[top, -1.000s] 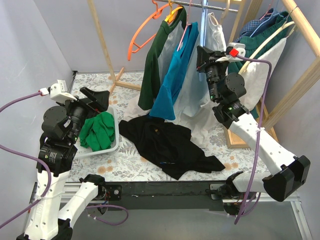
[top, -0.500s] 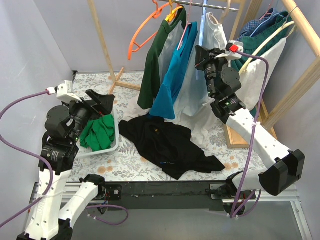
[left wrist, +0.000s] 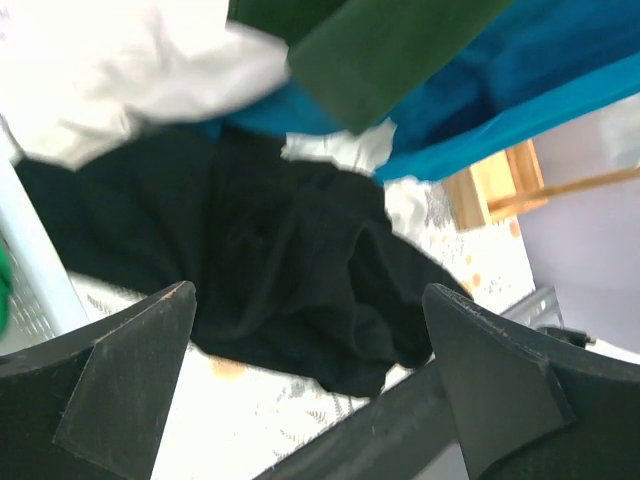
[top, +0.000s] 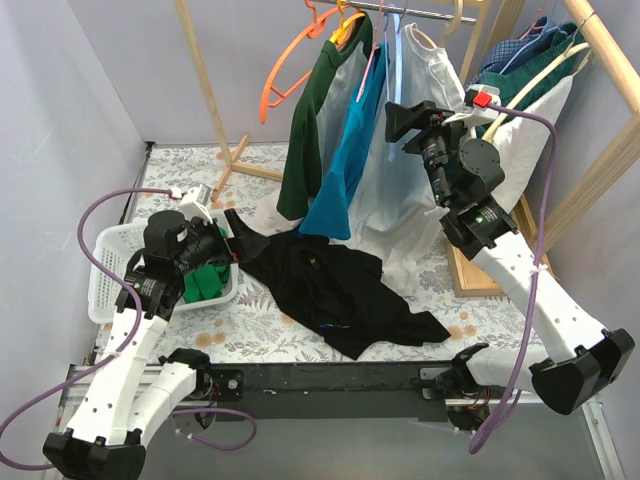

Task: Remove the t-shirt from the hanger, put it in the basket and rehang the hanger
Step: Place the hanger at the clothesline, then pick up the T-shirt from the center of the board.

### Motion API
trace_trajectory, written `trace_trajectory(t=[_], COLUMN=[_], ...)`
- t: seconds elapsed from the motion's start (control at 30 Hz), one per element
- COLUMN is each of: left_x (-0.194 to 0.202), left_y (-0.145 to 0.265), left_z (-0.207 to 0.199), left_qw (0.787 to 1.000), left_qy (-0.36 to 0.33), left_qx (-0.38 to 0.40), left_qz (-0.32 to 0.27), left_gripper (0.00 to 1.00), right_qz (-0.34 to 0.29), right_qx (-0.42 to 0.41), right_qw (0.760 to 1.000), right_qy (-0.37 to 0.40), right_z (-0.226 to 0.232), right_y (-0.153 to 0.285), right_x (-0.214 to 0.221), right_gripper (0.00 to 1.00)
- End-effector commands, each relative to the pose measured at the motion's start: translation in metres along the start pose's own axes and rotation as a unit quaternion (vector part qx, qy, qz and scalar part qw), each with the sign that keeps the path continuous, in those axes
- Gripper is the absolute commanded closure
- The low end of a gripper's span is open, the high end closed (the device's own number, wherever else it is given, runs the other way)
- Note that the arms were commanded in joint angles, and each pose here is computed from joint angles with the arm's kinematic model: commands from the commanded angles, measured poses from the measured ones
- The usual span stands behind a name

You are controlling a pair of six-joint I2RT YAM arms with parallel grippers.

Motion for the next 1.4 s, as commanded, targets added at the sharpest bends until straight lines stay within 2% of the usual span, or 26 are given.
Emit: trace_trajectory(t=[0.0, 0.1, 0.2, 0.37, 0.57, 0.67, 0.7, 0.8, 0.83, 0.93, 0.97, 1.17, 1.27, 1.3, 1.37], left_x=[0.018, 0.035, 0.053, 0.086, 0.11, 0.125, 0.125, 0.147, 0.157, 0.162, 0.169, 0.188, 0.206, 0.212, 0.218], left_y=[0.001, -0.005, -0.013, -0.033, -0.063, -0.084, -0.091, -0.111, -0.119, -0.137, -0.147, -0.183, -0.194, -0.196, -0.196], left_z=[-0.005, -0.003, -0.001, -0.001, -0.019, -0.013, -0.008, 0.001, 0.012, 0.019, 0.024, 0.023, 0.022, 0.023, 0.022], left_qw=[0.999, 0.997, 0.994, 0.993, 0.991, 0.99, 0.99, 0.983, 0.975, 0.966, 0.96, 0.947, 0.938, 0.936, 0.934], left_qy=[0.02, 0.035, 0.042, 0.034, 0.032, 0.027, 0.021, 0.014, 0.005, -0.004, -0.01, -0.033, -0.034, -0.028, -0.02], left_qx=[0.038, 0.054, 0.07, 0.029, 0.007, -0.056, -0.086, -0.139, -0.184, -0.231, -0.25, -0.26, -0.253, -0.253, -0.247], left_qz=[0.017, 0.037, 0.069, 0.111, 0.133, 0.129, 0.11, 0.12, 0.123, 0.112, 0.124, 0.186, 0.235, 0.244, 0.256], left_gripper=[0.02, 0.02, 0.02, 0.02, 0.02, 0.02, 0.02, 0.02, 0.02, 0.02, 0.02, 0.02, 0.02, 0.23, 0.51], right_qz=[0.034, 0.072, 0.111, 0.145, 0.186, 0.207, 0.209, 0.214, 0.222, 0.234, 0.237, 0.261, 0.264, 0.266, 0.262], right_qx=[-0.034, -0.061, -0.091, -0.071, -0.069, -0.067, -0.067, -0.066, -0.061, -0.056, -0.055, -0.063, -0.069, -0.067, -0.07], right_qw=[0.999, 0.995, 0.988, 0.982, 0.976, 0.971, 0.971, 0.97, 0.968, 0.965, 0.964, 0.958, 0.957, 0.957, 0.958], right_qy=[0.001, 0.012, 0.054, 0.098, 0.09, 0.098, 0.099, 0.096, 0.101, 0.105, 0.106, 0.096, 0.095, 0.097, 0.094], right_z=[0.013, 0.018, 0.034, 0.041, 0.038, 0.028, 0.024, 0.009, 0.004, -0.008, -0.011, -0.019, -0.02, -0.022, -0.02], right_y=[0.025, 0.043, 0.058, 0.082, 0.12, 0.142, 0.151, 0.17, 0.176, 0.19, 0.193, 0.208, 0.212, 0.214, 0.216], right_x=[-0.014, -0.006, 0.01, 0.024, 0.031, 0.03, 0.025, 0.02, 0.021, 0.019, 0.019, 0.024, 0.022, 0.021, 0.014], right_gripper=[0.16, 0.11, 0.07, 0.06, 0.05, 0.04, 0.04, 0.05, 0.04, 0.05, 0.05, 0.05, 0.06, 0.07, 0.08])
Point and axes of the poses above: each gripper's point midway between its finger pads, its own y axis back along the fingers, its own z axis along the line the jaws close on, x = y × z, the point moved 6 cm from there along y, back along the fingers, and after that the axes turned 14 degrees about -y, right-handed, at the moved point
